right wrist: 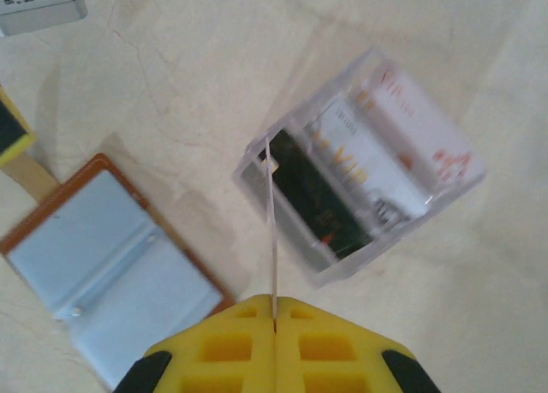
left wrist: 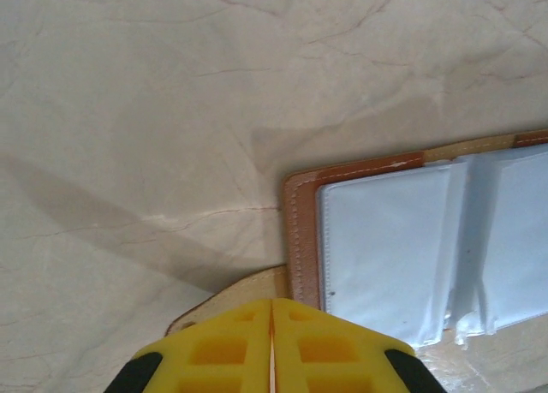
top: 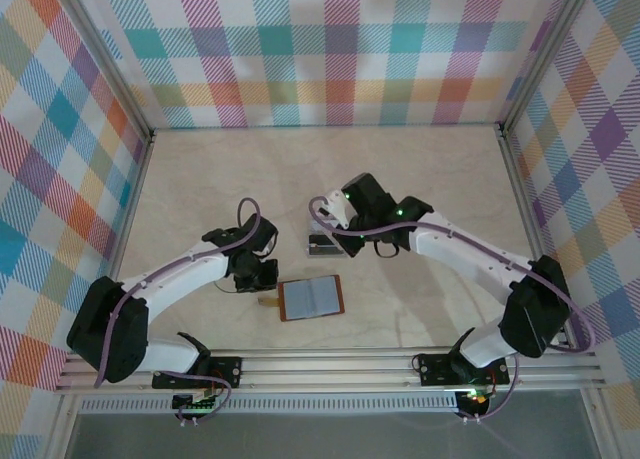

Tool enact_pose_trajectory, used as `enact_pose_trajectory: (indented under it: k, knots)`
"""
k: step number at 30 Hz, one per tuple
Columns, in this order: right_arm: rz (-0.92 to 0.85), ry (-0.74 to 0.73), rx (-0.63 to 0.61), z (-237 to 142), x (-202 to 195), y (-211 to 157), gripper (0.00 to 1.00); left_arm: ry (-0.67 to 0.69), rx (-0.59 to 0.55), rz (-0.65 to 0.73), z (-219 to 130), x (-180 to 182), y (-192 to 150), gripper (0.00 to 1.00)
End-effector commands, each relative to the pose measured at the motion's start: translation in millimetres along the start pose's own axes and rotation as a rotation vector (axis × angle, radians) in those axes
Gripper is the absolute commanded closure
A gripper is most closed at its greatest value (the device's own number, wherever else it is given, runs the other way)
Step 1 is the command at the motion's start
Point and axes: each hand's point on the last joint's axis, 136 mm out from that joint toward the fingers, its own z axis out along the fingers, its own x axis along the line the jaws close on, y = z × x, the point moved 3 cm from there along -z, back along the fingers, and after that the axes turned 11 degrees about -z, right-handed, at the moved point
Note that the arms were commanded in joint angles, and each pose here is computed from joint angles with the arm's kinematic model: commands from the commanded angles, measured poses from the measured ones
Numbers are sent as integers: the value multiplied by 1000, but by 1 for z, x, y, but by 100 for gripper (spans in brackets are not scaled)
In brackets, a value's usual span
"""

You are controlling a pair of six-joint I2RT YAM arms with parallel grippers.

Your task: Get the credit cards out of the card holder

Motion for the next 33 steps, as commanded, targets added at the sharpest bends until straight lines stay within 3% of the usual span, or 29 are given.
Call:
enact_pose_trajectory:
  k: [1, 8, 19, 33]
  knots:
    - [-264, 38, -13, 5, -11, 12, 100, -35, 19, -10, 1, 8, -3, 90]
    - [-444, 138, 7, 18, -24, 31, 100, -61, 33, -15, 6, 7, -6, 88]
    - [-494, 175, 64, 40, -55, 42, 100, -69, 44, -1, 9, 4, -5, 87]
    - [-497, 240, 195, 77, -70, 25, 100, -88, 48, 20, 10, -1, -3, 90]
